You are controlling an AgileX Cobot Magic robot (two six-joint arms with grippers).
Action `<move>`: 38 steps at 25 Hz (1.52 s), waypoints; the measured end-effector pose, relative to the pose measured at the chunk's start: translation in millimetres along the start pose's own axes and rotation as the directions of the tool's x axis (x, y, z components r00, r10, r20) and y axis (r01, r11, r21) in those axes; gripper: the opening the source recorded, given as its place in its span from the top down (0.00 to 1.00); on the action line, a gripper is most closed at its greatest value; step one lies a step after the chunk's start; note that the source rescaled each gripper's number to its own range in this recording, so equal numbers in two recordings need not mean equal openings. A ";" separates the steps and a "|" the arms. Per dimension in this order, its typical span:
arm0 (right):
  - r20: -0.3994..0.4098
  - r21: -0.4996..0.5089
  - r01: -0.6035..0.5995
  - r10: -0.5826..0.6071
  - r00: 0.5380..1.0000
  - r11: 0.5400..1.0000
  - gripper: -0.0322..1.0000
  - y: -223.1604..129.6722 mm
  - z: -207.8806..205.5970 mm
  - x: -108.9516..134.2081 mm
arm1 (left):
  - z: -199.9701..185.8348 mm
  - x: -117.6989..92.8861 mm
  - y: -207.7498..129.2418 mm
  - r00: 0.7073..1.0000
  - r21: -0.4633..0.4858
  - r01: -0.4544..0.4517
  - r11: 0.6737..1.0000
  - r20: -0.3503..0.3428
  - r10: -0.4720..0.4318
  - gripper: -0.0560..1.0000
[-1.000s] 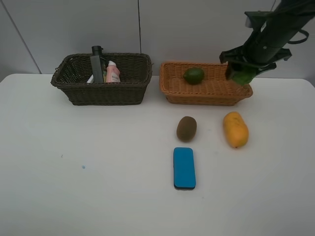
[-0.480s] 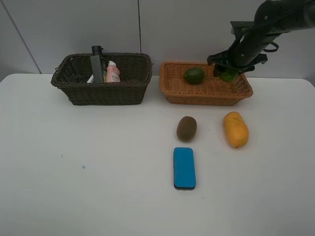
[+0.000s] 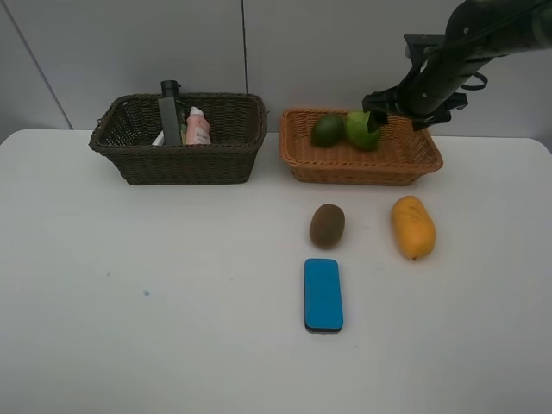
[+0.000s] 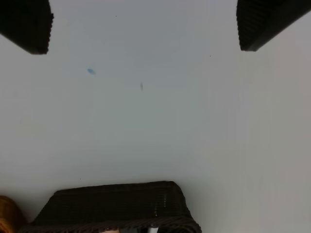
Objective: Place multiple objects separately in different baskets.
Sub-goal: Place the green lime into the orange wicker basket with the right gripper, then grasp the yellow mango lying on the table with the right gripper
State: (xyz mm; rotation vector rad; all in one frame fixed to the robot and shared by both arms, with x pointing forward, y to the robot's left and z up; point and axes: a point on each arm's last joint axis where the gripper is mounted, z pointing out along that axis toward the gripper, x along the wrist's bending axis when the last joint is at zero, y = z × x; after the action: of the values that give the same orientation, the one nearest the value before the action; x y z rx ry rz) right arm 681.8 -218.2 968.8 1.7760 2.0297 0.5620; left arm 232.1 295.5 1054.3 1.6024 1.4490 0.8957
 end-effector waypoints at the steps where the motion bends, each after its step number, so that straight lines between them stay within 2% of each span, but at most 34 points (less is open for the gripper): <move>1: 0.000 0.002 0.000 0.000 1.000 1.000 0.00 -0.2 0.0 0.0 | 0.0 0.0 0.0 1.000 0.000 0.000 1.000 0.000 0.000 0.06; 6: 0.006 0.044 -0.002 0.001 1.000 0.999 0.00 -2.6 -6.7 -0.9 | 0.0 0.0 0.0 1.000 0.000 0.000 1.000 0.000 0.000 0.06; 10: 0.018 0.100 -0.006 0.004 1.000 0.995 0.00 -3.9 -29.9 -3.0 | 0.0 0.0 0.0 1.000 0.000 0.000 1.000 0.000 0.000 0.06; 14: 0.041 0.221 -0.013 0.004 0.999 0.975 0.00 -11.5 -64.3 -6.7 | 0.0 0.0 0.0 1.000 0.000 -0.001 1.000 0.000 0.001 0.06; 18: 0.066 0.353 -0.025 0.001 0.998 0.935 0.00 -22.6 -98.4 -10.3 | 0.0 0.0 0.0 1.000 0.000 -0.001 1.000 0.000 0.001 0.06; 22: 0.071 0.383 -0.027 0.000 0.997 0.923 0.00 -37.6 -118.1 -12.2 | 0.0 0.0 0.0 1.000 0.000 -0.001 1.000 0.000 0.001 0.06; 26: 0.060 0.376 -0.026 0.004 0.998 0.926 0.00 -59.3 -117.2 -12.1 | 0.0 0.0 0.0 1.000 0.000 -0.001 1.000 0.000 0.001 0.06; 33: 0.020 0.358 -0.038 0.033 0.999 0.933 0.00 -86.9 -85.1 -7.3 | 0.0 0.0 0.0 1.000 0.000 -0.001 1.000 0.000 0.001 0.06; 38: 0.021 0.409 -0.037 0.031 0.999 0.912 0.00 -94.8 -56.2 -5.7 | 0.0 0.0 0.0 1.000 0.000 -0.001 1.000 0.000 0.001 0.06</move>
State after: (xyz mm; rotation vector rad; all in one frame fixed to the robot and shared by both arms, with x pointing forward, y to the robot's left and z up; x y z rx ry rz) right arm 573.2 -237.7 966.1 2.0398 2.2328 0.1316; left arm 232.1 295.5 1054.3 1.6031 1.4485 0.8962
